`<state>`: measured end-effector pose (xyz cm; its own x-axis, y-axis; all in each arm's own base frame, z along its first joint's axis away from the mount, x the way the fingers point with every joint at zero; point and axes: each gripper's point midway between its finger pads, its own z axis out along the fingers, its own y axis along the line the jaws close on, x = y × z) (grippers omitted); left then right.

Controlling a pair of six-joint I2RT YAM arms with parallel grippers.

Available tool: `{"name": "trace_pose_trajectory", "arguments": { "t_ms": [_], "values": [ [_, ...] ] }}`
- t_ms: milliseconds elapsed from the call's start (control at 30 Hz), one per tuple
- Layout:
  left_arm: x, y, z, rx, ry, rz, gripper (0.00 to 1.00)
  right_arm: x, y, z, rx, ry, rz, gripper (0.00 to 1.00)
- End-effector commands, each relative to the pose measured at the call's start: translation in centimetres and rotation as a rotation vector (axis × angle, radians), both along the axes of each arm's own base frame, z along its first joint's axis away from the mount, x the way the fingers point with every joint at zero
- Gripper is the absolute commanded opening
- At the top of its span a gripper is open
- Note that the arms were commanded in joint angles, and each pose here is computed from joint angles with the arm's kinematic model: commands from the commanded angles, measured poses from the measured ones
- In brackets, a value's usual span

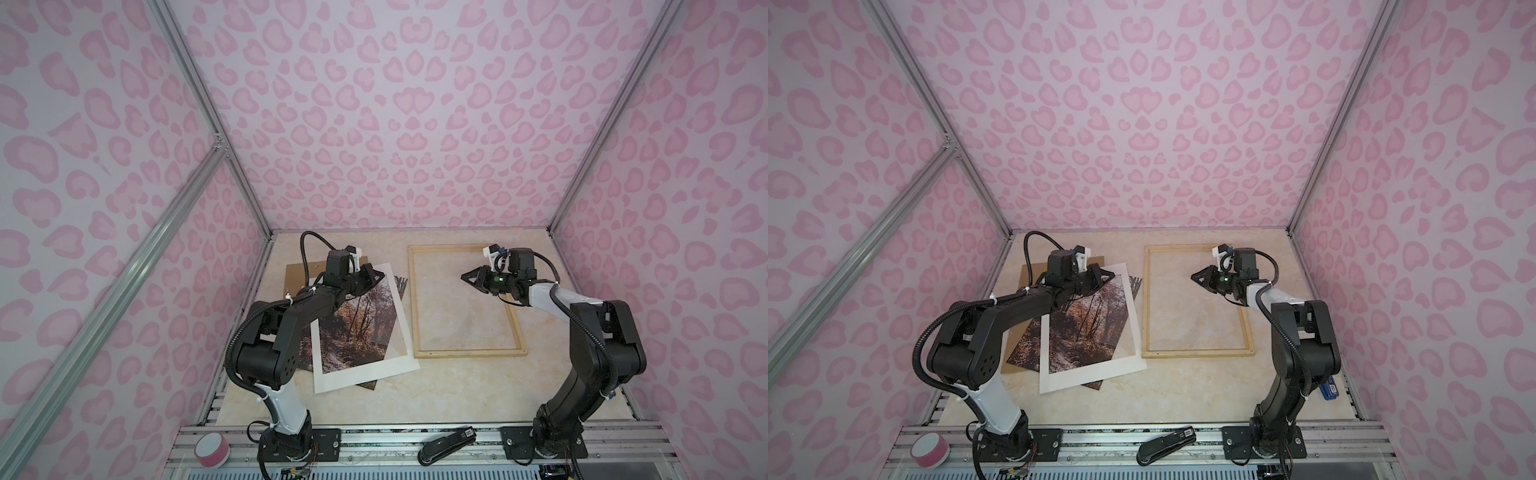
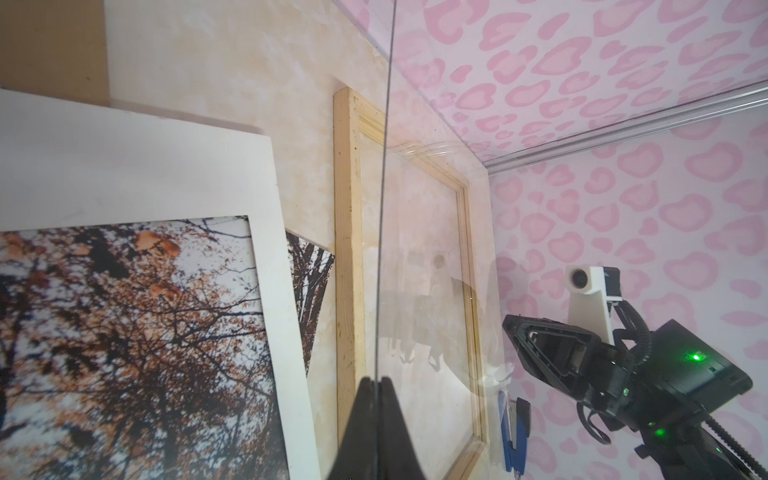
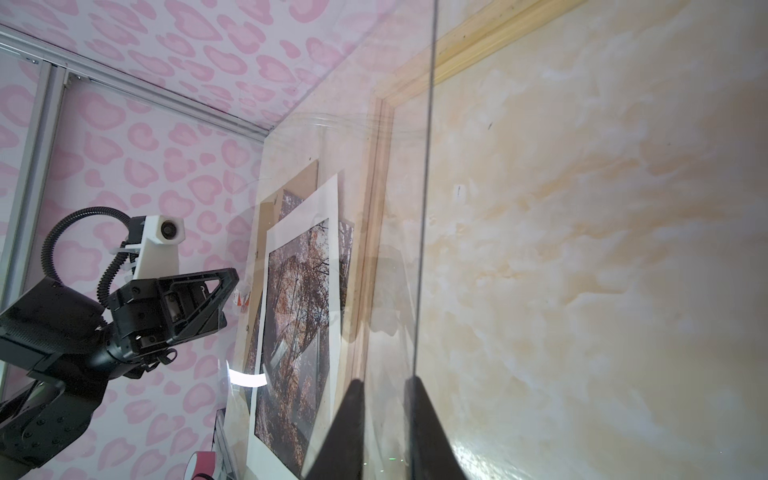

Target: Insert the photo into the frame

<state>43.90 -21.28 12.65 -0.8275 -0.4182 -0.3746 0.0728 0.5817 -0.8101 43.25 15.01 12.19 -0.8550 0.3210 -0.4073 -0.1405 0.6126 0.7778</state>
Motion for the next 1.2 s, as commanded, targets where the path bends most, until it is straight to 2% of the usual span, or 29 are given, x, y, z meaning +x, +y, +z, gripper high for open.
{"name": "trace_pose_trajectory", "arguments": {
  "t_ms": [0,300,467,900,1033,1167],
  "values": [
    [0.2,-0.9,1.5,-0.046,-0.049,-0.045,0.04,-0.6,1.0,0.8,0.039,-0.011,0.069,0.21],
    [0.7,-1.0,1.8,-0.088,-0.055,-0.015,0.04,-0.6,1.3,1.3,0.082,-0.020,0.060,0.31],
    [1.0,-0.9,2.1,-0.122,-0.069,0.019,0.04,-0.7,1.3,1.1,0.111,-0.021,0.043,0.33],
    [1.3,-1.3,3.6,-0.195,-0.102,0.024,0.04,-0.8,1.7,0.7,0.158,-0.017,0.027,0.26],
    [1.2,-1.1,4.2,-0.190,-0.116,0.040,0.04,-0.6,1.8,1.3,0.176,-0.027,0.024,0.27],
    [1.3,-0.6,4.1,-0.175,-0.121,0.089,0.04,-0.5,1.8,1.8,0.189,-0.034,0.016,0.32]
  ]
}}
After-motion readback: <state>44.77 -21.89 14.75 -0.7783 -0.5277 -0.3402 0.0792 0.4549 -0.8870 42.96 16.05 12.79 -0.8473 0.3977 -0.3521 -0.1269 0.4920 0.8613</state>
